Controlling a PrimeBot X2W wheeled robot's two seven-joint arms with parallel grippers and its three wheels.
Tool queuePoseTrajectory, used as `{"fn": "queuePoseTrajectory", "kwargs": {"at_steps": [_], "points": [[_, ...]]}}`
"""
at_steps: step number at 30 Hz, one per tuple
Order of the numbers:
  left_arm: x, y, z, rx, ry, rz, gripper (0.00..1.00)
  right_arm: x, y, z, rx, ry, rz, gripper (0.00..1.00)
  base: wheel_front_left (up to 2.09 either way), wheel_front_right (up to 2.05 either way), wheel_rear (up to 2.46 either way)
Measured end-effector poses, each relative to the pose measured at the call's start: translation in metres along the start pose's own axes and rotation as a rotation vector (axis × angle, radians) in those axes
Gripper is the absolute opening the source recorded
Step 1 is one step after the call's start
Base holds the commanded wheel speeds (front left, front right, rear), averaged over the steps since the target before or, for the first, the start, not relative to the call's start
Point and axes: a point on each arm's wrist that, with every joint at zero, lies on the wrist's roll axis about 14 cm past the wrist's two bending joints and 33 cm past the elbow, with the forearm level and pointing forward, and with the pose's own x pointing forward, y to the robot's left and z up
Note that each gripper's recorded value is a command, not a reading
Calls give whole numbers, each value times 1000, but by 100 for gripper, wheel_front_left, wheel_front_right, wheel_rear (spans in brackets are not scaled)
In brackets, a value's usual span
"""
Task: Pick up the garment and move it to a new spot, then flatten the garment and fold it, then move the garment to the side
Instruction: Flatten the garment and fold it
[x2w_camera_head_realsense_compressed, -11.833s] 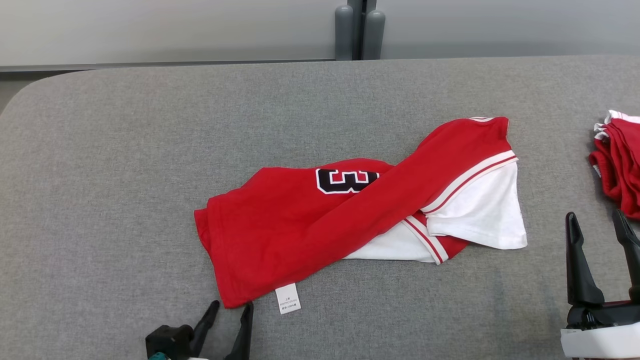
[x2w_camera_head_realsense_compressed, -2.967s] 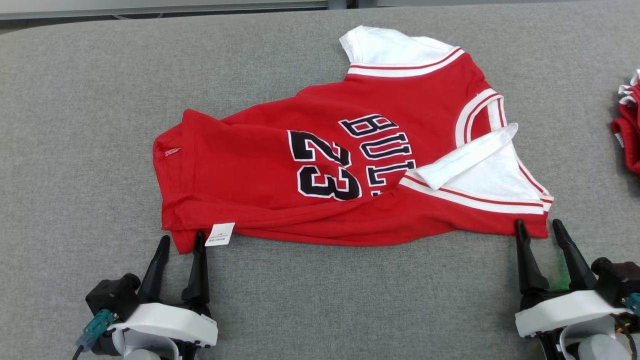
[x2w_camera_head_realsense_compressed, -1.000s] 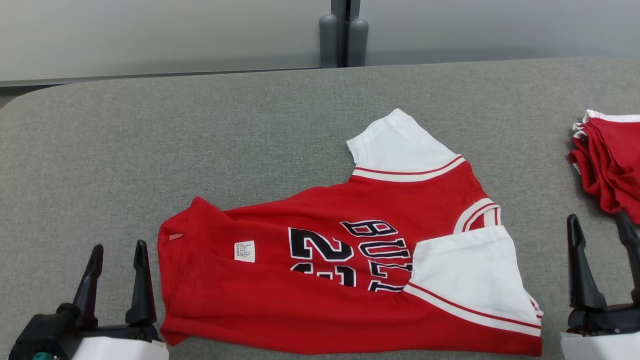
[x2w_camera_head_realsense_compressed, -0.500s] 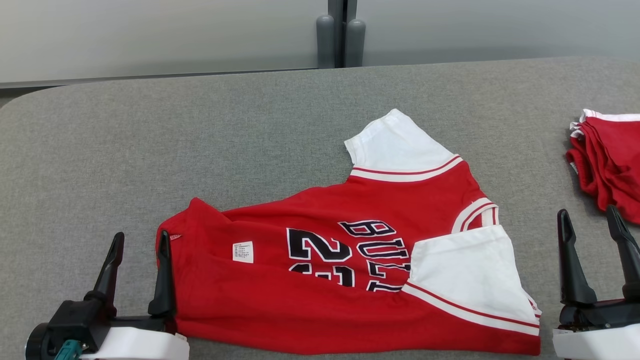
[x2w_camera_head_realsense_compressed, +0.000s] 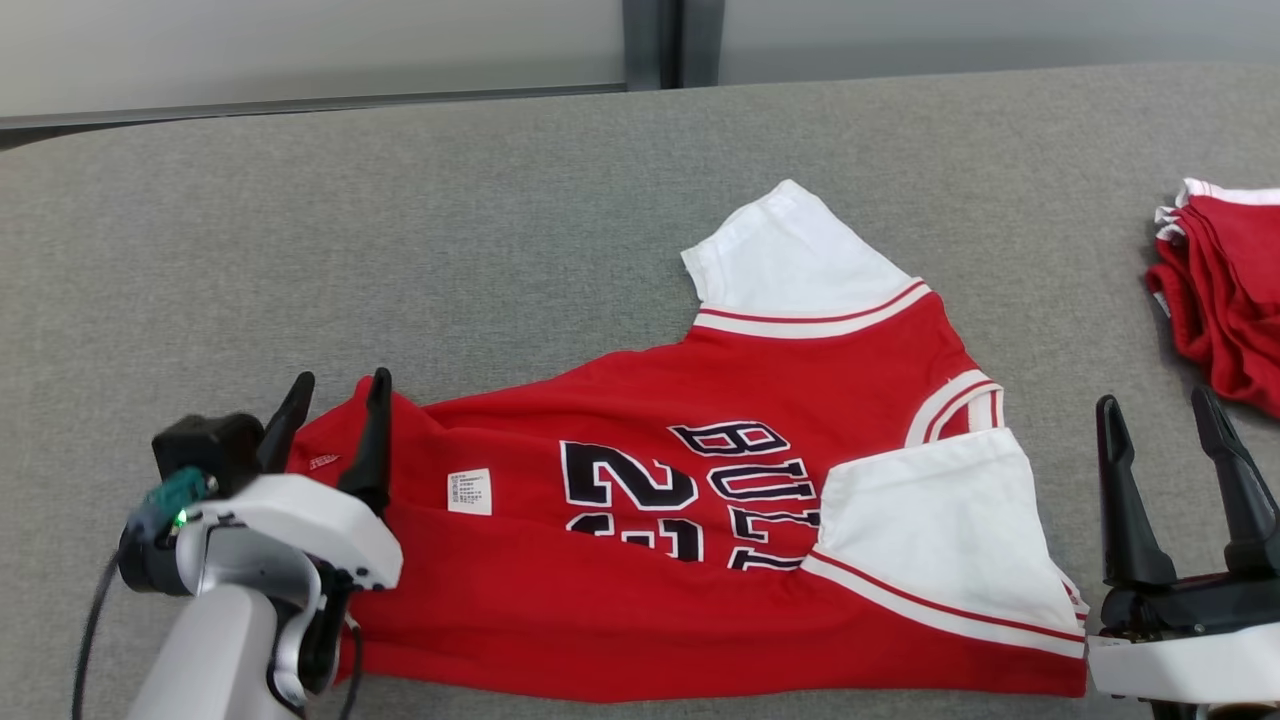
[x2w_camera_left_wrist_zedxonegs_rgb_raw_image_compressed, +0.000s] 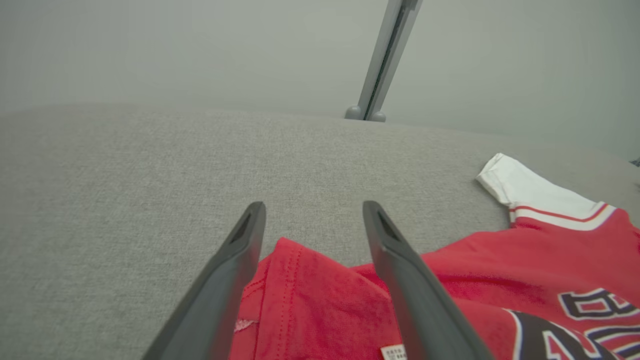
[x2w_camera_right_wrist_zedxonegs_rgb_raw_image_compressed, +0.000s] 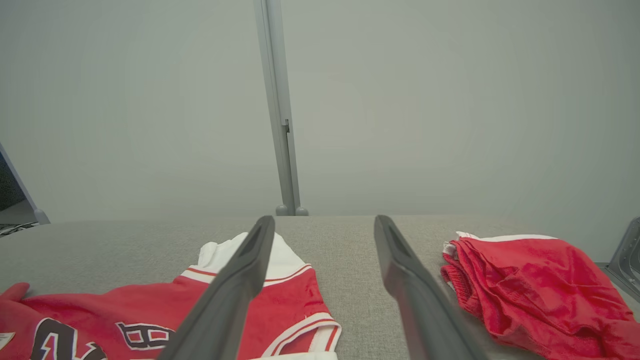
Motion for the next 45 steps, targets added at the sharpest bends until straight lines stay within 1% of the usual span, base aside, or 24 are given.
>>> {"fn": "queuePoseTrajectory", "kwargs": {"at_steps": [5, 10, 11, 13, 14, 15, 19, 21, 24, 26, 30, 32, 33, 34, 38, 45], "points": [[21, 12, -33, -41, 163, 15, 100, -2, -6, -7, 10, 19, -20, 100, 0, 0, 0], [20, 17, -66, -94, 318, 25, 100, -5, -12, -11, 22, 29, -45, 100, 0, 0, 0], [21, 18, -66, -112, 321, 29, 99, -5, -12, -11, 24, 30, -46, 100, 0, 0, 0], [24, 17, -68, -116, 339, 21, 48, -5, -13, -13, 32, 33, -50, 100, 0, 0, 0], [25, 18, -67, -126, 336, 22, 5, -5, -13, -14, 33, 36, -52, 100, 0, 0, 0], [26, 18, -68, -123, 335, 19, 0, -5, -14, -14, 37, 36, -56, 100, 0, 0, 0], [32, 17, -63, -119, 311, 2, 0, -5, -20, -15, 40, 39, -70, 100, 0, 0, 0], [36, 16, -55, -106, 269, -7, 0, -5, -24, -14, 37, 37, -81, 100, 0, 0, 0], [43, 15, -35, -73, 187, -28, 0, -6, -36, -13, 22, 33, -110, 100, 0, 0, 0], [45, 11, -22, -73, 132, -44, 0, -5, -46, -12, 12, 33, -129, 100, 0, 0, 0], [49, 8, -6, -64, 63, -61, 0, 3, -66, -15, 0, 43, -160, 100, 0, 0, 0], [49, 9, -5, -66, 58, -60, 0, 8, -70, -17, 1, 45, -164, 100, 0, 0, 0], [50, 10, -5, -68, 48, -60, 0, 22, -76, -19, 1, 50, -161, 100, 0, 0, 0], [50, 10, -5, -68, 48, -60, 0, 22, -76, -19, 1, 50, -161, 100, 0, 0, 0], [51, 12, -9, -73, 52, -52, 0, 64, -72, -28, 0, 70, -100, 100, 0, 0, 0], [59, 13, -10, -91, 35, -46, 0, 149, -28, -60, -6, 170, 91, 100, 0, 0, 0]]}}
